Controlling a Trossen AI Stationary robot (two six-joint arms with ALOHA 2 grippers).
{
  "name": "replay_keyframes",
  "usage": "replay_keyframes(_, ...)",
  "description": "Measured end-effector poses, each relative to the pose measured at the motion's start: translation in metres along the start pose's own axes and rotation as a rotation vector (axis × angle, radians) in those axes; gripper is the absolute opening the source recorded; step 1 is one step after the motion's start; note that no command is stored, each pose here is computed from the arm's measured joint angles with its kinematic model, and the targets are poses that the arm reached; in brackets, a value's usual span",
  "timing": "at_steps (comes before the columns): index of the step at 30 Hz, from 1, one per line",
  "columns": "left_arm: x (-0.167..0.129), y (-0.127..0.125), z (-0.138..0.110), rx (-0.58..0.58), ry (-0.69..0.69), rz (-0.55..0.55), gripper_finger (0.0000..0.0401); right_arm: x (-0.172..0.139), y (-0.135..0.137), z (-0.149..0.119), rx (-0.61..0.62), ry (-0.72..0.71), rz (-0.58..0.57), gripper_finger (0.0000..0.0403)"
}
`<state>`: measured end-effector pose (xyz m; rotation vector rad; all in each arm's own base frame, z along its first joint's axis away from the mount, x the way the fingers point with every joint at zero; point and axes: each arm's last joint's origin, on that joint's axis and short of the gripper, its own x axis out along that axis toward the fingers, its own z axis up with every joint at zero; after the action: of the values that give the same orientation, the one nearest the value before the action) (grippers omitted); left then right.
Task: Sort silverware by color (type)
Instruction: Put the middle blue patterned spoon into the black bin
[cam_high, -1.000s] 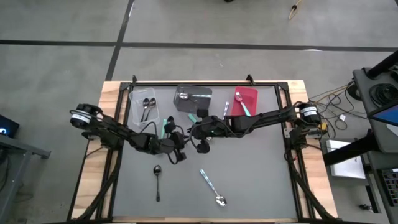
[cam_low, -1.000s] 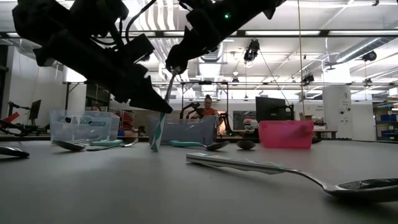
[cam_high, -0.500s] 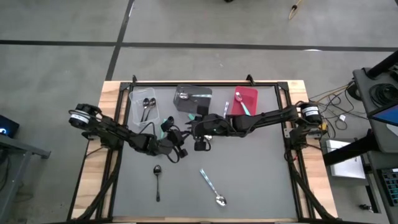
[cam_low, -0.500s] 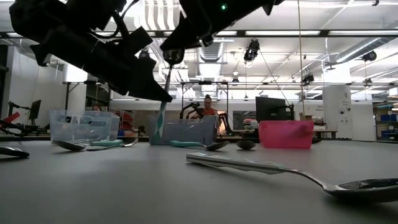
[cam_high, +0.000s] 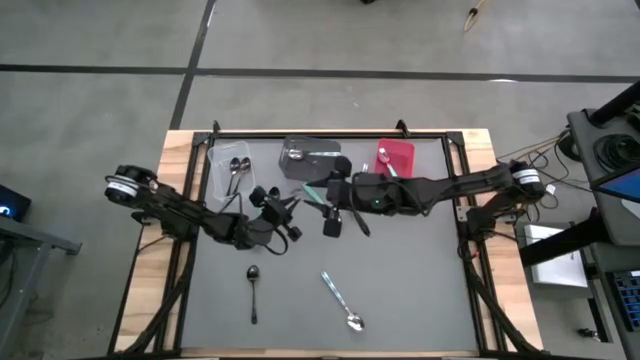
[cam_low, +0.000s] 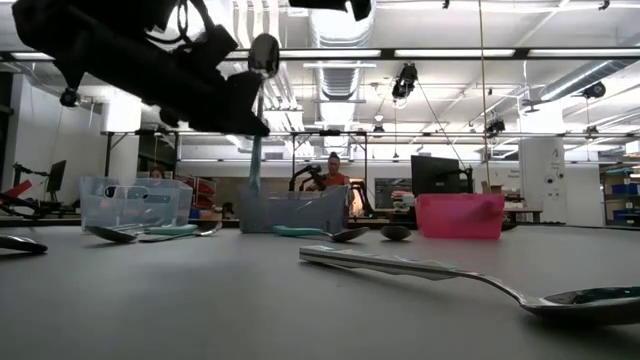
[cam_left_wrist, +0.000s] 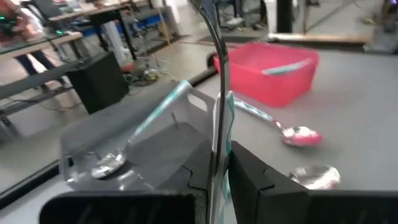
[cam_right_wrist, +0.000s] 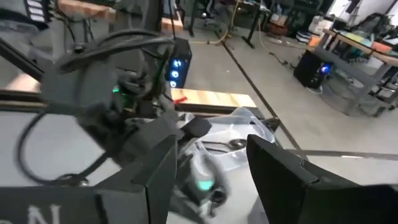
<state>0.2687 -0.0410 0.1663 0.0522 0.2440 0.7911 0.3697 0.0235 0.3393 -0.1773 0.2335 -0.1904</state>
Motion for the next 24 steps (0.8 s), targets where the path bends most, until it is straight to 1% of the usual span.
replay_keyframes(1, -0.001, 0.001, 0.002, -0.005, -0.008, 0.016, 0.0014, -0.001, 0.002, 0.0, 0.015, 0.002, -0.002, 0.0184)
replay_keyframes(3, -0.002, 0.003, 0.006, -0.004, -0.02, 0.031, 0.0014, -0.001, 0.007, -0.003, 0.063, 0.008, -0.058, 0.0184)
replay_keyframes(6, -0.004, 0.006, 0.011, -0.003, -0.032, 0.044, 0.0014, 0.007, 0.016, -0.014, 0.15, 0.017, -0.221, 0.0184)
replay_keyframes(7, -0.004, 0.006, 0.012, 0.0, -0.036, 0.044, 0.0014, 0.012, 0.019, -0.02, 0.172, 0.021, -0.259, 0.0184)
replay_keyframes(11, -0.006, 0.009, 0.018, -0.013, -0.05, 0.042, 0.0014, 0.037, 0.034, -0.043, 0.23, 0.027, -0.278, 0.0185)
replay_keyframes(14, -0.007, 0.01, 0.02, -0.018, -0.055, 0.041, 0.0014, 0.054, 0.042, -0.056, 0.265, -0.001, -0.282, 0.0185)
replay_keyframes(15, -0.007, 0.01, 0.02, -0.012, -0.055, 0.04, 0.0014, 0.059, 0.043, -0.059, 0.27, -0.012, -0.3, 0.0185)
replay_keyframes(19, -0.01, 0.008, 0.02, -0.004, -0.056, 0.027, 0.0014, 0.069, 0.045, -0.063, 0.249, -0.045, -0.39, 0.0177)
replay_keyframes(24, -0.014, 0.005, 0.02, -0.008, -0.062, 0.01, 0.0014, 0.078, 0.041, -0.059, 0.253, -0.074, -0.415, 0.0149)
